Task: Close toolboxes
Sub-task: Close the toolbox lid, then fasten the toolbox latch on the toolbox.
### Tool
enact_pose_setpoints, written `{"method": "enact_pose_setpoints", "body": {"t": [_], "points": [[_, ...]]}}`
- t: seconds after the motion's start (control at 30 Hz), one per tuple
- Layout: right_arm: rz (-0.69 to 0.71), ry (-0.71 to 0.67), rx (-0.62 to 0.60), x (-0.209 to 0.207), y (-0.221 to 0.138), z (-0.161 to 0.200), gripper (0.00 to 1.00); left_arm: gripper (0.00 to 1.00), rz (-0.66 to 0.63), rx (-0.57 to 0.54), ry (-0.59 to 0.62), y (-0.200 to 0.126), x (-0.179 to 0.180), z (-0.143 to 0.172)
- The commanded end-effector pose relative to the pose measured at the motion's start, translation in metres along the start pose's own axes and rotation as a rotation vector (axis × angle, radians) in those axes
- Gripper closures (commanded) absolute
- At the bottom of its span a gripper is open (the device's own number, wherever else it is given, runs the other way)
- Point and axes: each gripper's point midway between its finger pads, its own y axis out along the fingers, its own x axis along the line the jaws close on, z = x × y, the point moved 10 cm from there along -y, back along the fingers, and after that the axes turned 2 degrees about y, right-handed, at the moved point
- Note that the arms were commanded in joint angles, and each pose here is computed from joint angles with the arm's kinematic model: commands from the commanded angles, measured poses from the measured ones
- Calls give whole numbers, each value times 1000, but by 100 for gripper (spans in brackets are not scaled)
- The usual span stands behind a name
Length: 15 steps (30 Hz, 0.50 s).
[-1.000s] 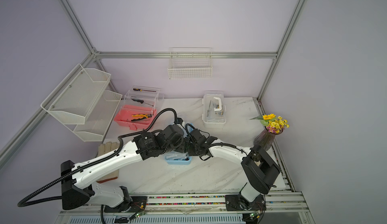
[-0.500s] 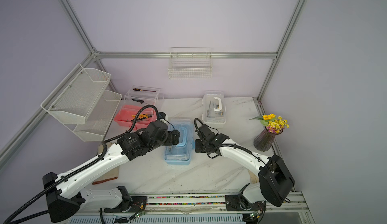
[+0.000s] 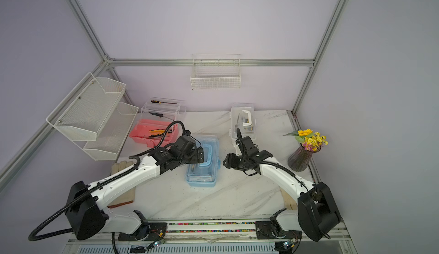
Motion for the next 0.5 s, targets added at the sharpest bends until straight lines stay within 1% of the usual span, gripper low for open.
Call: {"method": "enact_pose_setpoints", "body": {"t": [0.0,0.23,0.47], "points": [[-96,-9,-4,3,3,-5,32,0,12,15,-15,22,7,2],[-155,50,-58,-2,11,-7,32,0,30,88,-38,46,14,6],[-173,80,-40,-8,25,-4,32,0,75,128,-116,61,31,15]]}}
